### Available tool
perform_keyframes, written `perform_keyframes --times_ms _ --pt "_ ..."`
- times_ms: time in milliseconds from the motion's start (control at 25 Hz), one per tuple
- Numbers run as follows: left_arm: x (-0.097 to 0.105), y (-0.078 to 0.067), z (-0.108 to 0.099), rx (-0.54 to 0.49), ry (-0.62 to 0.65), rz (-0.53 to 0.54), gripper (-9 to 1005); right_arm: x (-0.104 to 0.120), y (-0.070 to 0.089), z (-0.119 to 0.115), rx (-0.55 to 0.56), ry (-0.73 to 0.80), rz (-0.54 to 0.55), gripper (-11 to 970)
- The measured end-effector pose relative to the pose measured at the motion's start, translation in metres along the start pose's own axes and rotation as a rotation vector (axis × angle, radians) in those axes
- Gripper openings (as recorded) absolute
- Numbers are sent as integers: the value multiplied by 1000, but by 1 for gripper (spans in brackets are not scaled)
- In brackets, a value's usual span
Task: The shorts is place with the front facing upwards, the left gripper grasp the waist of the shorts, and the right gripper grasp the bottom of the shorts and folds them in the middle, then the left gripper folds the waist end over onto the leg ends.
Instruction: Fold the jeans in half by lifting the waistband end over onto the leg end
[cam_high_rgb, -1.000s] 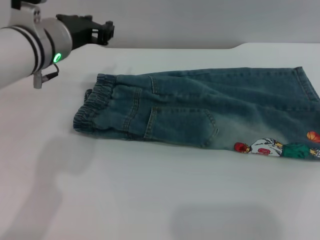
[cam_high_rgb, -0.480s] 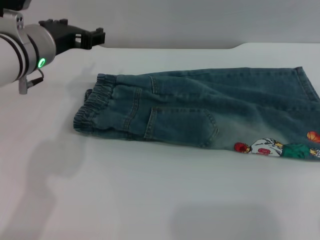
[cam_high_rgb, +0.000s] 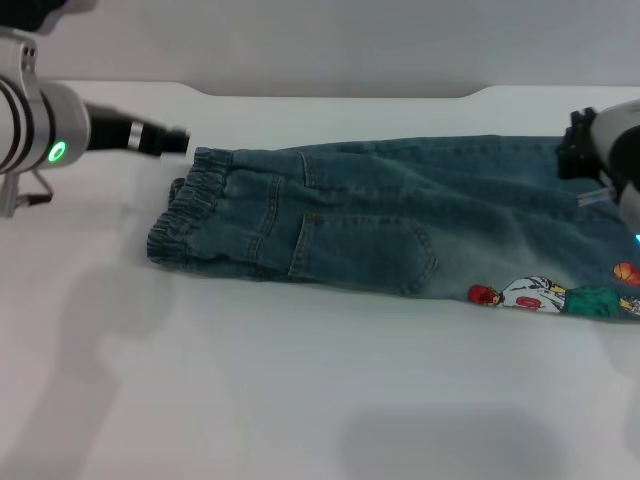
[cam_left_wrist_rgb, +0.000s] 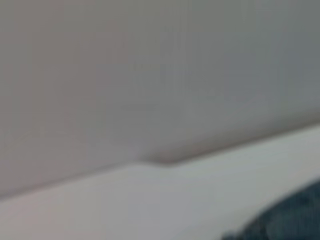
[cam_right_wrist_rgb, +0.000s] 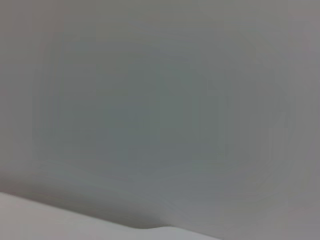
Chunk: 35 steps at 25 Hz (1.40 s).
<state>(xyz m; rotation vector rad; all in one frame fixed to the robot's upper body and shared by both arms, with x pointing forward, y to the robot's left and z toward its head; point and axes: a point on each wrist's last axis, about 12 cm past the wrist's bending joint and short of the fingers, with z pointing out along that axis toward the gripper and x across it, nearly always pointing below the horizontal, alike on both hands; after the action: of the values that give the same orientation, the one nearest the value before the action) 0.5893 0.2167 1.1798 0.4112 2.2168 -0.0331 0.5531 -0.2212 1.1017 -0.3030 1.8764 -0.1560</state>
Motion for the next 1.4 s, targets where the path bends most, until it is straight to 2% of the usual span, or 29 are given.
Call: perform_keyframes --times_ms 40,240,280,440,680,880,920,1000,1080,1240,1400 --pt "3 2 -3 -1 74 10 858 1 2 3 -8 2 -9 287" --pt "6 -1 -5 13 182 35 857 -2 7 13 -68 -19 -30 64" --pt "9 -3 -5 19 242 51 857 -3 9 13 -80 -29 -35 18" --pt "7 -7 -6 29 276 77 856 -12 7 17 -82 -58 -51 4" --pt "8 -10 -2 34 269 78 856 -34 -19 21 -16 -119 32 0" --pt "14 -7 1 31 275 65 855 -54 -42 16 -37 -214 187 0" --pt "14 -7 1 31 275 65 855 -55 -46 16 -34 -216 246 0" --pt "16 -8 3 33 276 62 854 -54 -52 16 0 -197 327 -1" --pt "17 -9 3 35 277 64 854 -51 -60 20 90 -144 377 -1" --pt "16 -13 4 42 278 74 853 -44 -75 22 239 -73 351 -1" --pt "15 -16 5 48 276 87 853 -43 -87 19 287 -102 298 -1"
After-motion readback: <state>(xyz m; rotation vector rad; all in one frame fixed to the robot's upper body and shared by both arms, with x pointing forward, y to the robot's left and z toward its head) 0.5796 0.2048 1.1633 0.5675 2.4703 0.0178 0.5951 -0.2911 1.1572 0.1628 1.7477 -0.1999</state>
